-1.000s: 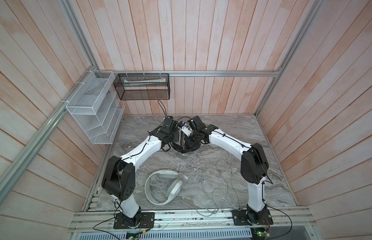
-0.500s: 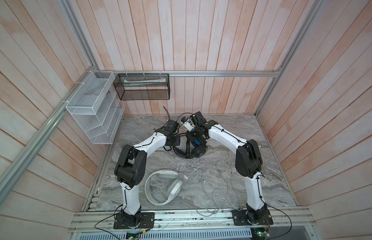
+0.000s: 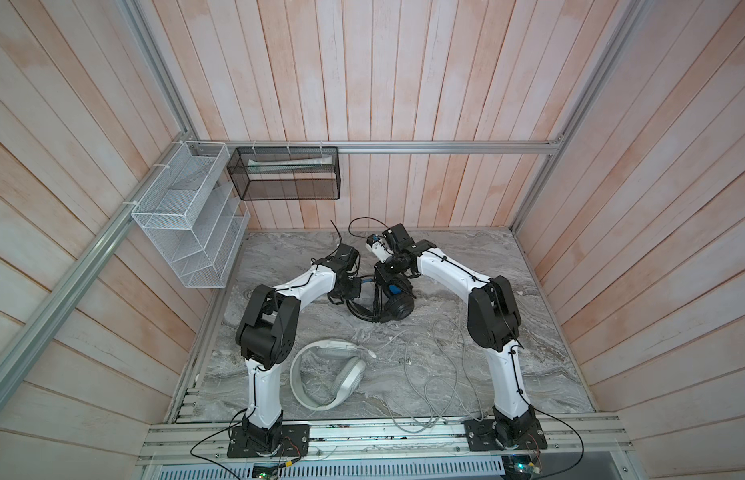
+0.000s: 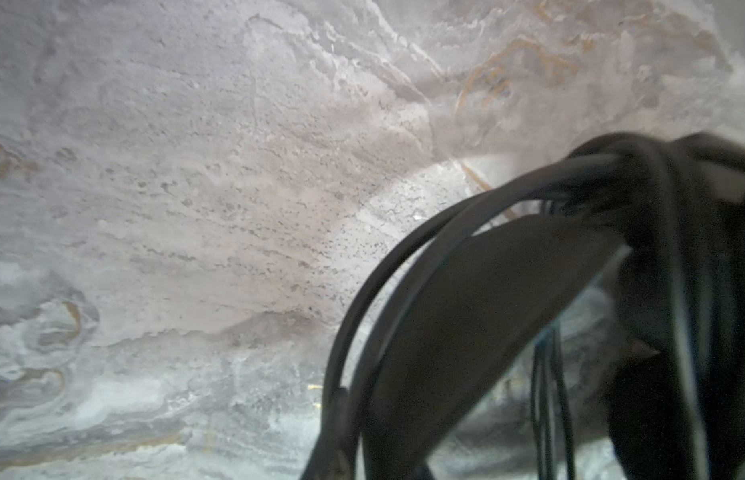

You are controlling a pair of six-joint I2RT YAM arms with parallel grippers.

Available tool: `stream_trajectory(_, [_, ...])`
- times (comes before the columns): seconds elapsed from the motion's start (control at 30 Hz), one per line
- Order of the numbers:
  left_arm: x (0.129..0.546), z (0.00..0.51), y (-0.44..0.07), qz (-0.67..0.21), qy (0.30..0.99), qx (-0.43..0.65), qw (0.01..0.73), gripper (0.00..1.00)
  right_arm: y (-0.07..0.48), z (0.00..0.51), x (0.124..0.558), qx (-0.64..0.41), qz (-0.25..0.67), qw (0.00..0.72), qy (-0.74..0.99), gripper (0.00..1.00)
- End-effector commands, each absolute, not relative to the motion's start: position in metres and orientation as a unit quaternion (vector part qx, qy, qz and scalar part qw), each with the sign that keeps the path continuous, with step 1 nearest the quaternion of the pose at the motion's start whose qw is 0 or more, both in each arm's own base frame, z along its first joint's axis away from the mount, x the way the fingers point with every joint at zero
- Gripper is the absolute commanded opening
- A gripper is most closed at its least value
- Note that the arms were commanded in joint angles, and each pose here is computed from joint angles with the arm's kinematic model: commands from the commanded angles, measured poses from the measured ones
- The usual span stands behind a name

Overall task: Wrap the headphones
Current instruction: 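Lower the wrapped black headset onto the table with both grippers, then open both grippers and draw both arms back from the black headset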

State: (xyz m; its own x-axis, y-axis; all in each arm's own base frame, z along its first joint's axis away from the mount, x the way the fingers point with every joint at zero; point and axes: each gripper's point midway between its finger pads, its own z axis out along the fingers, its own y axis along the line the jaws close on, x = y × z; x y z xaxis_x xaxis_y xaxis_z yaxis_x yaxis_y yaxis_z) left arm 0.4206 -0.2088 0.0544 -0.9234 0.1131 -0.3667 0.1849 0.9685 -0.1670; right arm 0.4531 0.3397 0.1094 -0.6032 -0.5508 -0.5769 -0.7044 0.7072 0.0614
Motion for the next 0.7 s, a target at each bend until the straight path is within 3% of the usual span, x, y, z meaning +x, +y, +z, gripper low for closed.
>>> stream_trajectory(0.0, [0.421,0.065,-0.213,-0.114,0.974,0.08,0.18,0.29,0.343,0.163,0.462,-0.341,0.155,0.323,0.869,0.38])
stream_trajectory(0.17, [0.425,0.082,-0.214,-0.132,0.97,0.067,0.194,0.43,0.34,0.193,0.469,-0.321,0.151,0.353,0.866,0.6])
stream_trajectory(0.27, [0.431,0.101,-0.211,-0.153,0.964,0.049,0.213,0.53,0.334,0.211,0.473,-0.303,0.14,0.372,0.866,0.65])
stream_trajectory(0.37, [0.437,0.128,-0.21,-0.194,0.95,0.024,0.244,0.89,0.328,0.237,0.474,-0.279,0.142,0.399,0.862,0.73])
stream_trajectory(0.43, [0.44,0.147,-0.206,-0.221,0.94,0.004,0.26,0.99,0.327,0.258,0.471,-0.267,0.153,0.42,0.854,0.91])
stream_trajectory(0.5, [0.442,0.159,-0.201,-0.242,0.933,-0.014,0.267,0.99,0.325,0.275,0.467,-0.258,0.164,0.436,0.846,0.99])
stream_trajectory(0.67, [0.433,0.19,-0.185,-0.278,0.915,-0.066,0.284,0.99,0.315,0.316,0.443,-0.221,0.213,0.48,0.822,0.99])
